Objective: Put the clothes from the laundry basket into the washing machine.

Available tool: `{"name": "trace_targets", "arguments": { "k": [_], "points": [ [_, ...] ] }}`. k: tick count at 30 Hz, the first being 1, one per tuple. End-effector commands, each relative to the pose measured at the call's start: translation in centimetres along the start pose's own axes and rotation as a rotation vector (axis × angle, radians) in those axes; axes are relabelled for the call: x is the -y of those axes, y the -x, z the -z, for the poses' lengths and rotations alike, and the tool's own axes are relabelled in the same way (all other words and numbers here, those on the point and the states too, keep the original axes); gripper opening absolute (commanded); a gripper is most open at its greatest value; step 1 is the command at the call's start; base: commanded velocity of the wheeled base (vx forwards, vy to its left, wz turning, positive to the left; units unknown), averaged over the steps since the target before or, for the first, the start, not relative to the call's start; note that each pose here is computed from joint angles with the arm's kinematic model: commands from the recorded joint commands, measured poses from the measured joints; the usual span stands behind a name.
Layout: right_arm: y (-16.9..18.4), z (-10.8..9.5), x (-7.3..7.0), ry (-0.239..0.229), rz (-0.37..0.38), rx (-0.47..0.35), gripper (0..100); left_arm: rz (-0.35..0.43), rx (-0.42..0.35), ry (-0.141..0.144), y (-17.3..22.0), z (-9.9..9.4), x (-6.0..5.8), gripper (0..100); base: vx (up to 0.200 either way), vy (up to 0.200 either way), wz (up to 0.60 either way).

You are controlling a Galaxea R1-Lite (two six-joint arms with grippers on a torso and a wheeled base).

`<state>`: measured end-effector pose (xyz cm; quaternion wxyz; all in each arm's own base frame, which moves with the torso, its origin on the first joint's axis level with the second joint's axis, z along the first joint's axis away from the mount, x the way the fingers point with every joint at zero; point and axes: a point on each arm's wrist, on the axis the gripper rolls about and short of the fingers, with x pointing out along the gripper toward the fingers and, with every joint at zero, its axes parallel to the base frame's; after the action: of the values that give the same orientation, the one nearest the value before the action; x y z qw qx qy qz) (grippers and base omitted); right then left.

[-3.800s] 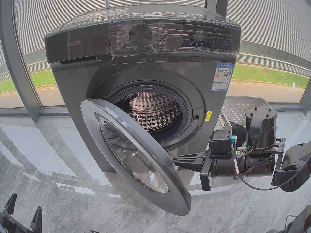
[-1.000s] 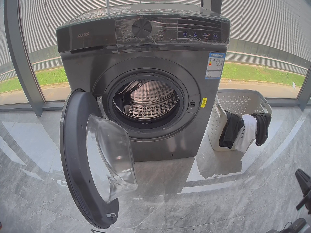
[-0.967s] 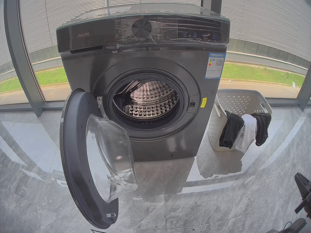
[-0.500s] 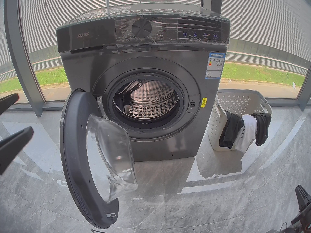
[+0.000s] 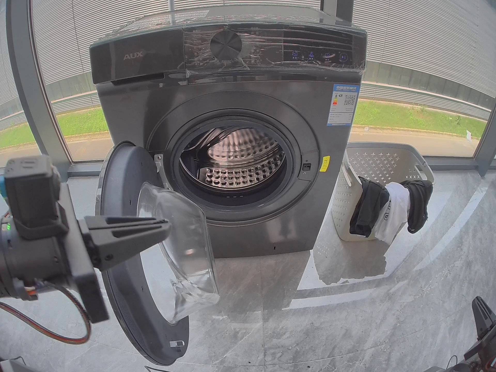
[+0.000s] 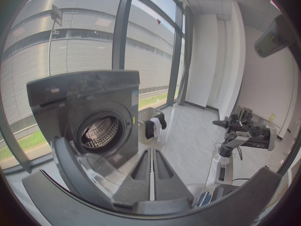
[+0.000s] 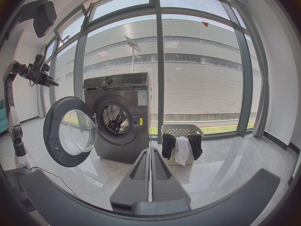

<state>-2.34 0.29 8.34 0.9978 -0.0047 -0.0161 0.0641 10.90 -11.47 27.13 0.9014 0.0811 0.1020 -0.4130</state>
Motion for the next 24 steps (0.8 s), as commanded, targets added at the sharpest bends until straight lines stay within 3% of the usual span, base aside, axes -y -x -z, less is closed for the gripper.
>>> {"name": "trace_targets", "arguments": {
  "k": [1, 12, 24],
  "points": [
    [0.0, 0.3, 0.0, 0.001, 0.0, 0.004, 0, -0.024, -0.113, 0.032, -2.6, 1.7, 0.2, 0, 0.0, 0.0, 0.0],
    [0.0, 0.3, 0.0, 0.001, 0.0, 0.007, 0, -0.038, -0.23, 0.039, -3.2, 4.9, 0.3, 0, 0.0, 0.0, 0.0],
    [0.0, 0.3, 0.0, 0.001, 0.0, 0.007, 0, -0.128, -0.297, 0.069, -2.6, 7.2, -0.3, 0, 0.0, 0.0, 0.0]
  ]
}}
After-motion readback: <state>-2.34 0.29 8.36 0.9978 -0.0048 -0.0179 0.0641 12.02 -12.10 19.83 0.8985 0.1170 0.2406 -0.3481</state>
